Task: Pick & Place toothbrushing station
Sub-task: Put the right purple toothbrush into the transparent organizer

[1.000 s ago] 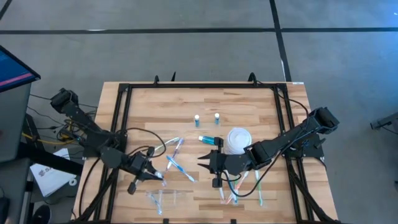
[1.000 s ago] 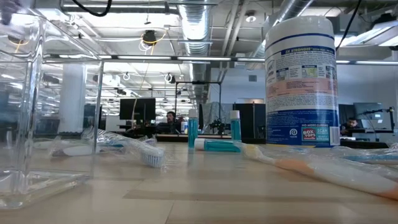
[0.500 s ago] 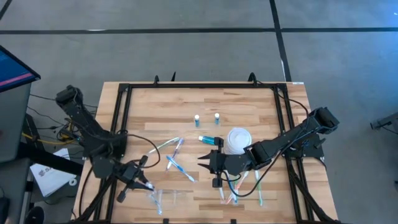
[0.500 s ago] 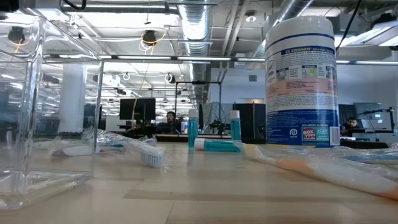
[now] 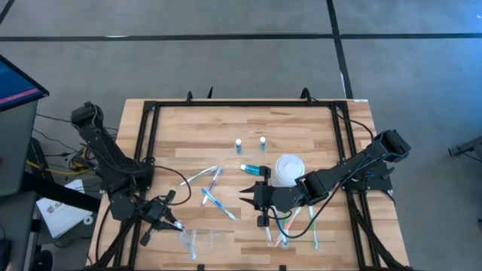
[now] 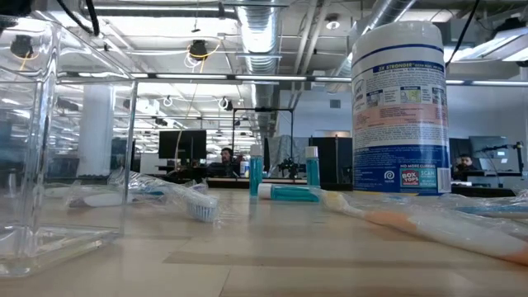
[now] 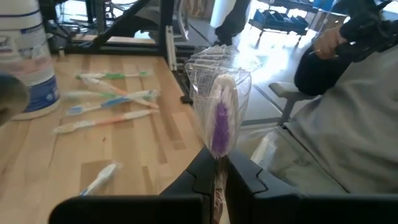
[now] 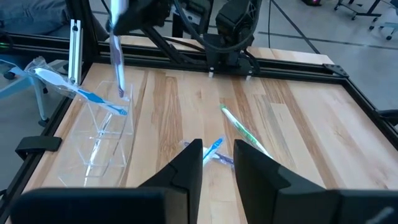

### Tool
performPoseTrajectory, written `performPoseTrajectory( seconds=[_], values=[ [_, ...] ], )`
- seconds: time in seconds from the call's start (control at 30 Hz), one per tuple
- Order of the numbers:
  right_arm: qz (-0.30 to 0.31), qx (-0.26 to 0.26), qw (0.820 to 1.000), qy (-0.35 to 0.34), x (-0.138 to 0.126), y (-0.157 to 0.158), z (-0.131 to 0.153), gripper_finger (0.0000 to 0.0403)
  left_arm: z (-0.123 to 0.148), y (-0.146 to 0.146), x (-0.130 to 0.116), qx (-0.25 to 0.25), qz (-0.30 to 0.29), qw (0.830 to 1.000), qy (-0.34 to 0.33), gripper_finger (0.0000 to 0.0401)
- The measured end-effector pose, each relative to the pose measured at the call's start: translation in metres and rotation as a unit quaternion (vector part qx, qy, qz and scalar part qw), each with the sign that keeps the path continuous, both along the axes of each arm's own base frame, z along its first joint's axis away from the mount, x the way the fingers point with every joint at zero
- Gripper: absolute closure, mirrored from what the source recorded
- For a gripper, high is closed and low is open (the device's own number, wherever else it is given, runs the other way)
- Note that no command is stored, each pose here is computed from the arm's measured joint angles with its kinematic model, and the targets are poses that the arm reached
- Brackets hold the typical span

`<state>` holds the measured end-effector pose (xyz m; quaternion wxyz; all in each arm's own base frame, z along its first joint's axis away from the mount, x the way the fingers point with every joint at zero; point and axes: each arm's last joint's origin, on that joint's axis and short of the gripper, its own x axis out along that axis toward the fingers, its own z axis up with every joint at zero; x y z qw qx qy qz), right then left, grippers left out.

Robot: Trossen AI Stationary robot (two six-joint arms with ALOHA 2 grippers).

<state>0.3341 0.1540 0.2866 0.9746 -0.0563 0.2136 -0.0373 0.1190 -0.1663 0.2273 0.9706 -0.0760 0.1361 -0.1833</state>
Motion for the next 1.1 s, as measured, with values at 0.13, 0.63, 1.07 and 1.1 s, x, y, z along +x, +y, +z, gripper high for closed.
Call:
performPoseTrajectory(
  seconds=[0.13, 0.63, 1.07, 1.1],
  values=[
    [0.000, 0.000, 1.000, 0.000, 0.000, 0.000, 0.000, 0.0321, -0.009, 0.003, -0.001, -0.008, 0.001, 1.000, -0.005, 0.0395],
    [0.000, -0.001, 1.000, 0.001, 0.000, 0.000, 0.000, 0.0321, -0.041, 0.013, -0.008, -0.011, -0.004, 1.000, -0.002, 0.0389],
    [0.000, -0.005, 1.000, 0.010, -0.001, -0.001, -0.002, 0.0321, -0.054, 0.020, -0.012, -0.020, -0.006, 1.000, -0.007, 0.0382],
    [0.000, -0.006, 1.000, 0.011, -0.001, -0.001, -0.002, 0.0321, -0.054, 0.020, -0.012, -0.020, -0.007, 1.000, -0.007, 0.0382]
  ],
)
